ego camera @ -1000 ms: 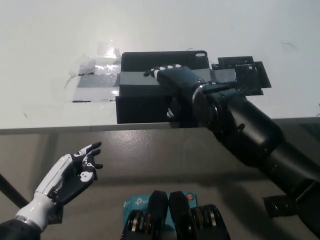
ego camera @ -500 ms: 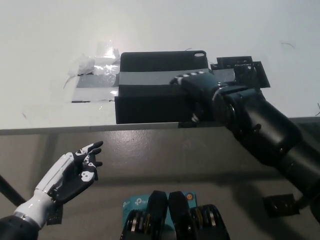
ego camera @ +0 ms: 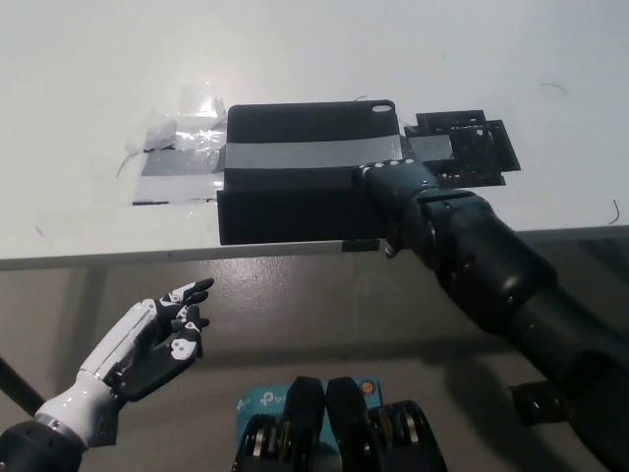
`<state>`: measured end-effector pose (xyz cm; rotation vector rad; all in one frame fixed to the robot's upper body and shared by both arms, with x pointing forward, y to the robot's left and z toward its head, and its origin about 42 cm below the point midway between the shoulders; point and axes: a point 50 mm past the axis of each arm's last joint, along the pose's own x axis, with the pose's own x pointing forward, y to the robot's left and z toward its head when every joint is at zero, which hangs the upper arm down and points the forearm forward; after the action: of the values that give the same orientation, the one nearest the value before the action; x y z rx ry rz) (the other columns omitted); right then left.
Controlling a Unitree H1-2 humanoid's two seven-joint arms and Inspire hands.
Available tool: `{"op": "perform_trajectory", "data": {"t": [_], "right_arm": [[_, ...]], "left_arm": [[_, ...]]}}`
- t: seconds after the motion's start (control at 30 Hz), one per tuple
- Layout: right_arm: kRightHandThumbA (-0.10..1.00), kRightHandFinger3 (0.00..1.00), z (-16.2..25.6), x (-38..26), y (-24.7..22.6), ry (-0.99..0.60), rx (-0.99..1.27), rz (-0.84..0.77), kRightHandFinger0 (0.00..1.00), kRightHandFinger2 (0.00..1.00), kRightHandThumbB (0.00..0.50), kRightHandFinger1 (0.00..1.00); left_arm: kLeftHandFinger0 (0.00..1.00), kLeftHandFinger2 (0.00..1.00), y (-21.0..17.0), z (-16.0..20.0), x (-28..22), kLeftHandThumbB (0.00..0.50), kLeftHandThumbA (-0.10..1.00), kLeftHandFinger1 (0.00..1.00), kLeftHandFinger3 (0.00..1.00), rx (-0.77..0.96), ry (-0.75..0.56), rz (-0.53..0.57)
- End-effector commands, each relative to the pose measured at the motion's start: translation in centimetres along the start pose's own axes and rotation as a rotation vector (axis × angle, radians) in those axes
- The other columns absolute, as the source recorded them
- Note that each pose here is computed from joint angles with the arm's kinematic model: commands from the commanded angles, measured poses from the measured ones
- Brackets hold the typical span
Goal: The robot uses its right hand to pull the cover of a folded tablet cover kept in the middle of the desk
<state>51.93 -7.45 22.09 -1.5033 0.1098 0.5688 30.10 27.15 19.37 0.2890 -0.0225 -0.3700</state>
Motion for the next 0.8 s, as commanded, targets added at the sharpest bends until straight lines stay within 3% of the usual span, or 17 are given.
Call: {"op": "perform_trajectory", "data": {"t": [0.0,0.17,0.2,0.27,0.3,0.33,0.37,0.4,0.47,0.5,0.53,0.57,0.6,0.63,0.7,0.77], "right_arm": [[1.00,1.00,3.6,-0.6,-0.8,-0.099,-0.021,0.015,1.00,1.00,0.500,1.00],[1.00,0.95,2.7,-1.5,-1.5,-0.142,0.028,-0.016,1.00,0.97,0.500,1.00],[1.00,0.83,2.4,-1.8,-1.4,-0.152,0.042,-0.025,1.00,0.91,0.500,1.00],[1.00,0.50,1.7,-2.4,-1.2,-0.158,0.055,-0.033,1.00,0.64,0.500,0.83],[1.00,0.25,1.0,-3.0,-1.0,-0.165,0.058,-0.036,0.91,0.37,0.500,0.49],[1.00,0.22,1.0,-3.0,-1.0,-0.165,0.058,-0.037,0.92,0.38,0.500,0.51],[1.00,0.43,0.5,-3.8,-0.6,-0.173,0.044,-0.022,1.00,0.57,0.500,0.76],[1.00,0.45,0.4,-4.0,-0.5,-0.174,0.046,-0.021,1.00,0.62,0.500,0.78],[1.00,0.41,-0.1,-5.0,0.5,-0.183,0.064,-0.013,1.00,0.59,0.500,0.76],[1.00,0.56,-0.3,-5.5,1.1,-0.183,0.070,0.000,1.00,0.67,0.500,0.81],[1.00,0.60,-0.5,-5.8,0.8,-0.180,0.071,0.001,1.00,0.66,0.500,0.83],[1.00,0.55,-0.5,-5.9,0.9,-0.181,0.073,0.001,1.00,0.63,0.500,0.79],[1.00,0.60,-0.6,-6.3,1.3,-0.178,0.077,0.006,1.00,0.63,0.500,0.79],[1.00,0.55,-0.8,-6.9,1.9,-0.173,0.101,0.017,1.00,0.56,0.500,0.70],[1.00,0.64,-1.0,-7.4,2.6,-0.153,0.130,0.026,1.00,0.68,0.500,0.83],[1.00,0.56,-1.2,-7.7,3.2,-0.159,0.160,0.022,1.00,0.64,0.499,0.79]], "left_arm": [[0.89,1.00,0.7,1.2,0.1,0.354,1.00,1.00,1.00,0.048,-0.053,-0.022],[0.91,1.00,1.0,1.5,0.1,0.360,1.00,1.00,1.00,0.058,-0.056,-0.014],[0.91,1.00,1.0,1.5,0.2,0.358,1.00,1.00,1.00,0.053,-0.055,-0.018],[0.92,1.00,1.0,1.5,0.2,0.367,1.00,1.00,1.00,0.059,-0.054,-0.020],[0.92,1.00,0.9,1.5,0.1,0.369,1.00,1.00,1.00,0.056,-0.053,-0.018],[0.92,1.00,0.9,1.5,0.1,0.370,1.00,1.00,1.00,0.056,-0.053,-0.018],[0.92,1.00,1.0,1.4,0.1,0.374,1.00,1.00,1.00,0.067,-0.053,-0.022],[0.92,1.00,1.0,1.4,0.1,0.376,1.00,1.00,1.00,0.067,-0.052,-0.022],[0.93,1.00,1.0,1.5,0.1,0.374,1.00,1.00,1.00,0.064,-0.053,-0.020],[0.93,1.00,1.0,1.5,0.1,0.373,1.00,1.00,1.00,0.065,-0.053,-0.021],[0.93,1.00,1.1,1.8,0.3,0.373,1.00,1.00,1.00,0.070,-0.059,-0.020],[0.93,1.00,1.1,1.8,0.4,0.374,1.00,1.00,1.00,0.070,-0.061,-0.020],[0.93,1.00,1.2,1.8,0.4,0.381,1.00,1.00,1.00,0.069,-0.061,-0.021],[0.94,1.00,1.2,1.7,0.4,0.379,1.00,1.00,1.00,0.073,-0.063,-0.022],[0.94,1.00,1.1,1.8,0.3,0.383,1.00,1.00,1.00,0.073,-0.059,-0.019],[0.94,1.00,1.1,1.9,0.3,0.379,1.00,1.00,1.00,0.079,-0.055,-0.020]]}}
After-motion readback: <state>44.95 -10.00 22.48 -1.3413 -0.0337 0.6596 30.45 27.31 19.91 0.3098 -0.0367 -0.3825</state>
